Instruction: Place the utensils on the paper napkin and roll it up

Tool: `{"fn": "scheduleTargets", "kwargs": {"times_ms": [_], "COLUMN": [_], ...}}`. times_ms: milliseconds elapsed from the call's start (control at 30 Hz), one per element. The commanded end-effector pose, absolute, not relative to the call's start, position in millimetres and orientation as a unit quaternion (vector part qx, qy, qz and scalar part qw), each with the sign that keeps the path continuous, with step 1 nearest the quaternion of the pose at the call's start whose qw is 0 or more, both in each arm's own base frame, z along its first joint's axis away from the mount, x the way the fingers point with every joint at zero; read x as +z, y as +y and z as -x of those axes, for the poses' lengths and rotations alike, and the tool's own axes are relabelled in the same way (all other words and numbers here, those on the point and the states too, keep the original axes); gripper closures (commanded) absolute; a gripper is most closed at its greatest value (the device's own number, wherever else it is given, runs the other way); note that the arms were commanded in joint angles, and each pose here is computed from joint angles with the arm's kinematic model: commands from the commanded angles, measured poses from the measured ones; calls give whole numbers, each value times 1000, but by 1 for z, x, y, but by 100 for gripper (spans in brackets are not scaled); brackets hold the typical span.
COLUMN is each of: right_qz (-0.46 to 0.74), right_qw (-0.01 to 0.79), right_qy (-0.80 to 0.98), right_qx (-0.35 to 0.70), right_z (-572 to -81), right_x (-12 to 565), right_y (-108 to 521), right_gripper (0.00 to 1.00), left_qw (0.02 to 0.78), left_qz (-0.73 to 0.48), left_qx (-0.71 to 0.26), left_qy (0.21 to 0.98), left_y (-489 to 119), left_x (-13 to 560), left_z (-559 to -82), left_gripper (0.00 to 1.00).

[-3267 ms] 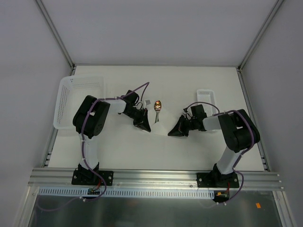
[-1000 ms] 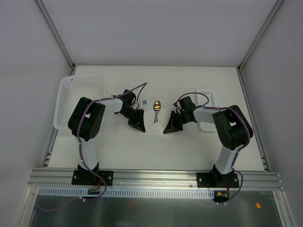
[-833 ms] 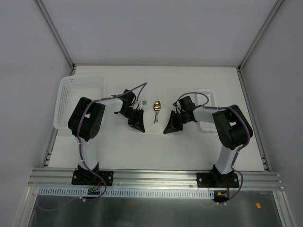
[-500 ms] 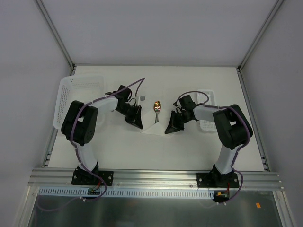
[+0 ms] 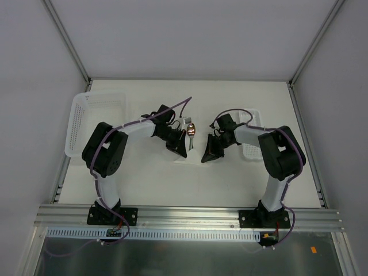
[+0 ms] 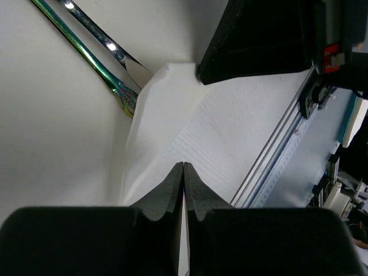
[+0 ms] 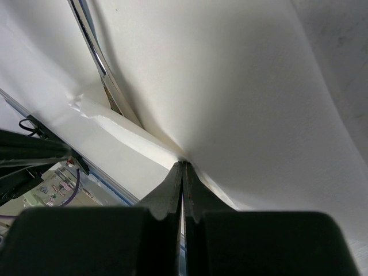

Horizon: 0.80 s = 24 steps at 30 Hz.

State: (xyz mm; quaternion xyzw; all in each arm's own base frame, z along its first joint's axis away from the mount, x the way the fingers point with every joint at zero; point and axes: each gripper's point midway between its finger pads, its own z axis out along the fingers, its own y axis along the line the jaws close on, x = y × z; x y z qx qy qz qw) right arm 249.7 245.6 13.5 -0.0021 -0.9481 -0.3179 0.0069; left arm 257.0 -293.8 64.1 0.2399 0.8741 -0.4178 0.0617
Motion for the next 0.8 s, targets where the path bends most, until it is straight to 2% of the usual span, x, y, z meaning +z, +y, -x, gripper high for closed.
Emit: {"fn": "scheduleTargets", "kwargs": {"times_ms": [0, 200, 300, 333, 367, 600, 767], "right_qz": [0, -1, -1, 0, 1, 42, 79], "right_qw": [8, 8, 0, -4, -16, -73, -83], "right_qy": [-963, -964, -964, -964, -963, -955, -954], "right_qx": [-269, -267, -267, -267, -271, -283, -277], "right_z": [-249, -249, -253, -253, -256, -258, -245], "right_x": [-2, 0, 6, 9, 17, 61, 61], "right_y": [228, 229, 229, 229, 229, 224, 211], "right_gripper": [100, 100, 96, 86, 82, 57, 53], "left_qw": [54, 30, 19, 16, 13, -9, -8], "left_qz": [-213, -176, -160, -155, -146, -108, -106], "left_qx": [-426, -399, -382, -376, -368, -357, -363], "left_qy": [878, 899, 910, 913, 918, 928, 926], "left_y": [-302, -298, -294, -291, -289, -282, -284], "left_x": [54, 22, 7, 3, -1, -15, -13], "left_z": [-265, -267, -266, -265, -265, -264, -265], "left_gripper": [97, 98, 99, 99, 100, 100, 100]}}
